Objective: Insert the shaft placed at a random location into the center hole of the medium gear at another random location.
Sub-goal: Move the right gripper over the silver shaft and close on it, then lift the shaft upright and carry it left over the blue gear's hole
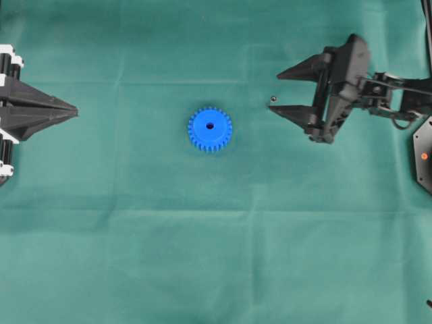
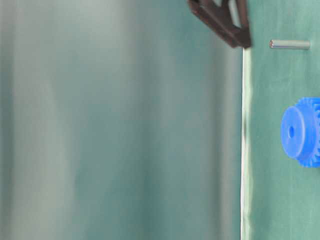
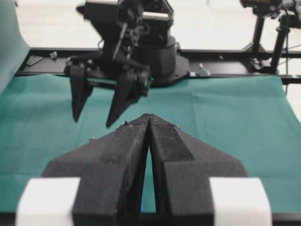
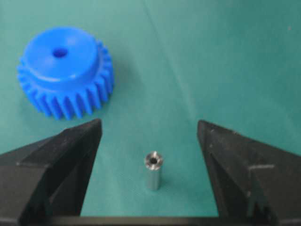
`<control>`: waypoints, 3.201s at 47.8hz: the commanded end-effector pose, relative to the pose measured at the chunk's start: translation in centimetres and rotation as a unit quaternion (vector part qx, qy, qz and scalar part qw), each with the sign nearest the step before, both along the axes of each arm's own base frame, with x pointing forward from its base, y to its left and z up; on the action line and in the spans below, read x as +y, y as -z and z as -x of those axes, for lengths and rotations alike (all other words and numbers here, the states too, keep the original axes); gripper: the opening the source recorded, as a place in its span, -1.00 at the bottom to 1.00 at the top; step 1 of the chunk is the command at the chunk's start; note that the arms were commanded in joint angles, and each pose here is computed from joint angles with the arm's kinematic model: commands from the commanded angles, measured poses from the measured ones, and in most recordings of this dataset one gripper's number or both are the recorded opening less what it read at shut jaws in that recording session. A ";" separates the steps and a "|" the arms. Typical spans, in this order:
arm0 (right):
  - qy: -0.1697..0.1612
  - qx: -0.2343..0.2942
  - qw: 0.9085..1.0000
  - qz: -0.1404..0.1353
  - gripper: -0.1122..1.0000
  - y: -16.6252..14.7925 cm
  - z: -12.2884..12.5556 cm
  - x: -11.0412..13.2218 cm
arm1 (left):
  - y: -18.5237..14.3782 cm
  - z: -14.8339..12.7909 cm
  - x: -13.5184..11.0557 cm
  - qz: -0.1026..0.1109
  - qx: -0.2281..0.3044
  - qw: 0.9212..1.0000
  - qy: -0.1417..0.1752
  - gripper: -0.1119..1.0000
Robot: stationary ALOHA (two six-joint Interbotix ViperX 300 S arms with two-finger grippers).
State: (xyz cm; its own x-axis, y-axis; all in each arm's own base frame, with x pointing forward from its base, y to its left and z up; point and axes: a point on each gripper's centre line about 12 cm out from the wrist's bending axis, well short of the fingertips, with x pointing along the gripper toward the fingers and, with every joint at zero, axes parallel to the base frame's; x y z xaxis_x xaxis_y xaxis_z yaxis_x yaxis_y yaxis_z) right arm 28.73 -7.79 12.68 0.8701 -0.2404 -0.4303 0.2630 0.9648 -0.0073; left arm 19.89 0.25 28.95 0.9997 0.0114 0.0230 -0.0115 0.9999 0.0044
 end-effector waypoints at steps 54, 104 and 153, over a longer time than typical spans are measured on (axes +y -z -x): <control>0.003 0.009 1.000 0.003 -0.58 1.5 -1.2 -0.5 | -0.6 -0.2 0.1 -0.001 -0.001 1.000 -0.003 -0.80; -0.028 -0.011 0.999 0.020 -0.58 -5.5 -3.2 0.6 | -0.6 -0.2 0.2 0.001 0.000 1.000 -0.004 -0.80; -0.084 -0.015 0.996 0.017 -0.58 -5.8 -11.9 3.5 | -0.5 -0.3 0.1 0.000 0.003 1.000 -0.003 -0.80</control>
State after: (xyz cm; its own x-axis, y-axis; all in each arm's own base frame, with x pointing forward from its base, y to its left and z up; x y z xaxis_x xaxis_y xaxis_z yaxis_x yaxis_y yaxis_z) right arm 40.21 -4.37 17.25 0.8986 -0.1039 -0.4263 0.0970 0.9946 -0.0380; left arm 19.92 0.34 28.66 0.9999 0.0160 0.0000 -0.0160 0.9999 0.0028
